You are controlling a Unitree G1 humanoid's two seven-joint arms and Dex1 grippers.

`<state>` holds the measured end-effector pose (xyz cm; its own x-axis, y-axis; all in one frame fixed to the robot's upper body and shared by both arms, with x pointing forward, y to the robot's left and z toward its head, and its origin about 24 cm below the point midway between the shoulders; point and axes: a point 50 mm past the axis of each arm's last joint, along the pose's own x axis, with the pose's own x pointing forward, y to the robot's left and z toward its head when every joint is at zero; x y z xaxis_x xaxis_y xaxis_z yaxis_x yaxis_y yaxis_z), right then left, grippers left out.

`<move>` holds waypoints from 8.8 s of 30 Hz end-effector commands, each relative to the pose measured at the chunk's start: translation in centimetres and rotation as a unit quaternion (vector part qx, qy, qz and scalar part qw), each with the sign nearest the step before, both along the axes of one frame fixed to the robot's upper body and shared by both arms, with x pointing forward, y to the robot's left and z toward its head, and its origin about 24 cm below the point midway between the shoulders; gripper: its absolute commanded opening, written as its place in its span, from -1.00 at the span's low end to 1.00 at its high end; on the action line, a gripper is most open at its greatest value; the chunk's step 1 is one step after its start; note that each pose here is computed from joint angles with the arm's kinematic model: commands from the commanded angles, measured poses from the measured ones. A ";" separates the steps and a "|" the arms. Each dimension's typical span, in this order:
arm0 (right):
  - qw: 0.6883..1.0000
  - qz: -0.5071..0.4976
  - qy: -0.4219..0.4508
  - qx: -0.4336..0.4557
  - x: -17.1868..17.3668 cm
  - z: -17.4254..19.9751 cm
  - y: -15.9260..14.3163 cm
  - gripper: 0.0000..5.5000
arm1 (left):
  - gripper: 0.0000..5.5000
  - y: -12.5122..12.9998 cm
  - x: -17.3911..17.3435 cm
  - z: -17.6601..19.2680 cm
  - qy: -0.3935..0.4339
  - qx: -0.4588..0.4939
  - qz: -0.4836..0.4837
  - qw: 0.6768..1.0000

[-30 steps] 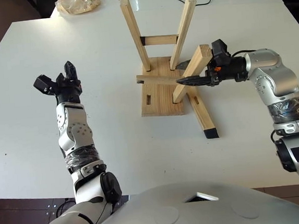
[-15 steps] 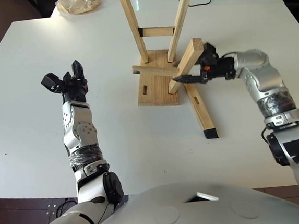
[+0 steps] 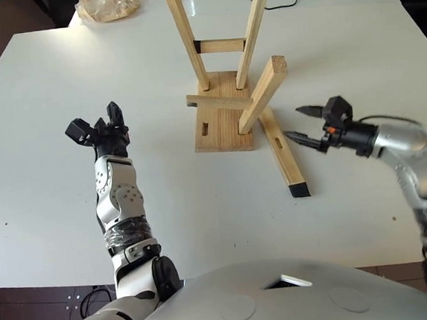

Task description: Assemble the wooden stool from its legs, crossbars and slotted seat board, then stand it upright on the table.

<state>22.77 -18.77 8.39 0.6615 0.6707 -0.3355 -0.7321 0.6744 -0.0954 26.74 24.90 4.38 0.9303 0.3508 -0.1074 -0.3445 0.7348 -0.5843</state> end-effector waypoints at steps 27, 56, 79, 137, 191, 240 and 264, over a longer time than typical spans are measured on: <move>0.959 -0.210 0.166 -0.089 -7.6 -4.7 2.0 -0.11 | 0.16 0.4 -2.6 -0.7 0.054 -0.012 0.059 0.997; 0.858 0.306 -0.024 0.413 0.8 18.0 5.9 -0.24 | 0.26 -8.1 -3.2 25.6 -0.466 0.041 -0.557 0.686; 0.888 0.380 0.010 0.258 0.8 15.7 5.6 -0.24 | 0.32 -9.8 -5.0 24.2 -0.379 0.048 -0.705 0.597; 0.910 0.279 -0.067 0.300 4.2 17.2 2.9 0.19 | -0.26 -8.3 -2.9 24.6 -0.391 0.120 -0.649 0.641; 0.973 -0.226 -0.045 0.001 10.5 -1.3 -7.0 0.19 | -0.26 -7.4 2.7 7.8 -0.195 0.241 -0.663 0.681; 0.938 0.175 -0.261 0.147 -0.9 15.8 8.4 -0.48 | -0.26 -9.1 -2.6 7.5 -0.095 0.310 -0.677 0.661; 0.977 0.096 -0.187 -0.024 1.6 5.0 9.3 -1.00 | -0.26 -11.4 -2.4 7.5 -0.042 0.340 -0.694 0.633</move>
